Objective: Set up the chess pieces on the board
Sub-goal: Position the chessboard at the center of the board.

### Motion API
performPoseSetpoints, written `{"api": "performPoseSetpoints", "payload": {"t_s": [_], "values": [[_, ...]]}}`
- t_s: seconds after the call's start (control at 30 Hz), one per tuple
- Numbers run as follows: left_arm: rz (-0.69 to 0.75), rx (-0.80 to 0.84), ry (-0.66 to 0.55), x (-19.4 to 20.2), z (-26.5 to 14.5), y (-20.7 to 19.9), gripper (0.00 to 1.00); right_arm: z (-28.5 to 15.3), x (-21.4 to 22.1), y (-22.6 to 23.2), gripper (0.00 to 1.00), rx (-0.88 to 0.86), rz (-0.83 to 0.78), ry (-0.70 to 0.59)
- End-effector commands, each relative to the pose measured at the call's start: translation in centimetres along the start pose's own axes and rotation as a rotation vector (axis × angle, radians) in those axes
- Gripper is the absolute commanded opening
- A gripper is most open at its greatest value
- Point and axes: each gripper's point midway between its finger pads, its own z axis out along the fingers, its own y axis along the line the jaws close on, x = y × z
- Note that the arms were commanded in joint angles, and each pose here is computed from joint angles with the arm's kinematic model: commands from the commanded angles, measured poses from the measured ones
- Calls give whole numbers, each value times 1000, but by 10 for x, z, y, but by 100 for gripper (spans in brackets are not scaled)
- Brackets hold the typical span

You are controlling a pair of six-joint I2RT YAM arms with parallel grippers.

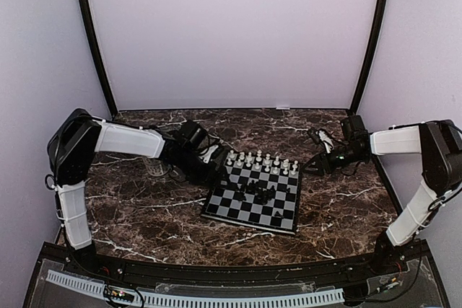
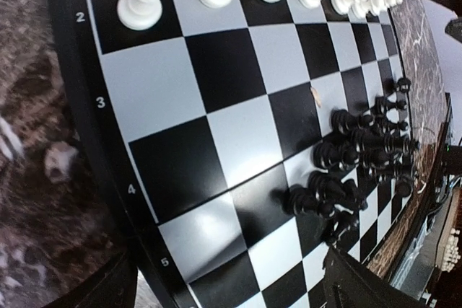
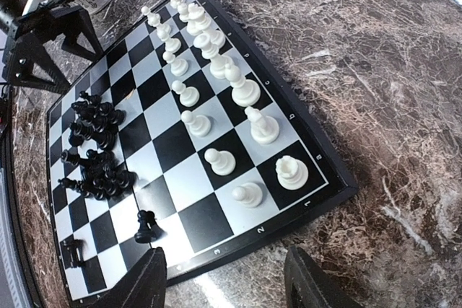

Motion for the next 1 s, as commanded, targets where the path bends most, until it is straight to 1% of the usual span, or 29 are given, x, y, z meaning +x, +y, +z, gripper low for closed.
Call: {"api": "performPoseSetpoints", "payload": {"t_s": [0.0, 0.03, 0.07, 0.23, 0.47, 0.6, 0.63, 0.67, 0.73, 0.83, 0.97], "values": [[2, -8, 94, 45, 1, -13, 92, 0, -11, 5, 57, -24, -32, -18], [2, -7, 111, 55, 4, -15, 92, 0, -12, 5, 57, -23, -33, -19], [9, 0, 104, 56, 3, -19, 92, 0, -12, 5, 57, -22, -35, -20], [30, 4, 147, 81, 12, -31, 92, 0, -12, 4, 58, -22, -32, -16], [72, -2, 179, 98, 17, -44, 92, -3, -14, 6, 58, -19, -42, -21], [106, -51, 179, 94, 7, -43, 92, -8, -17, 8, 57, -6, -67, -24], [122, -75, 203, 98, 2, -41, 92, -11, -18, 9, 57, 2, -80, -24], [140, -104, 190, 92, -3, -40, 92, -15, -20, 10, 57, 12, -96, -23], [189, -157, 203, 92, -22, -37, 92, -24, -24, 13, 57, 42, -140, -19], [269, -223, 149, 76, -46, -39, 92, -39, -26, 19, 56, 82, -212, -4], [379, -245, 7, 42, -74, -54, 91, -55, -13, 30, 53, 111, -292, 46]]}}
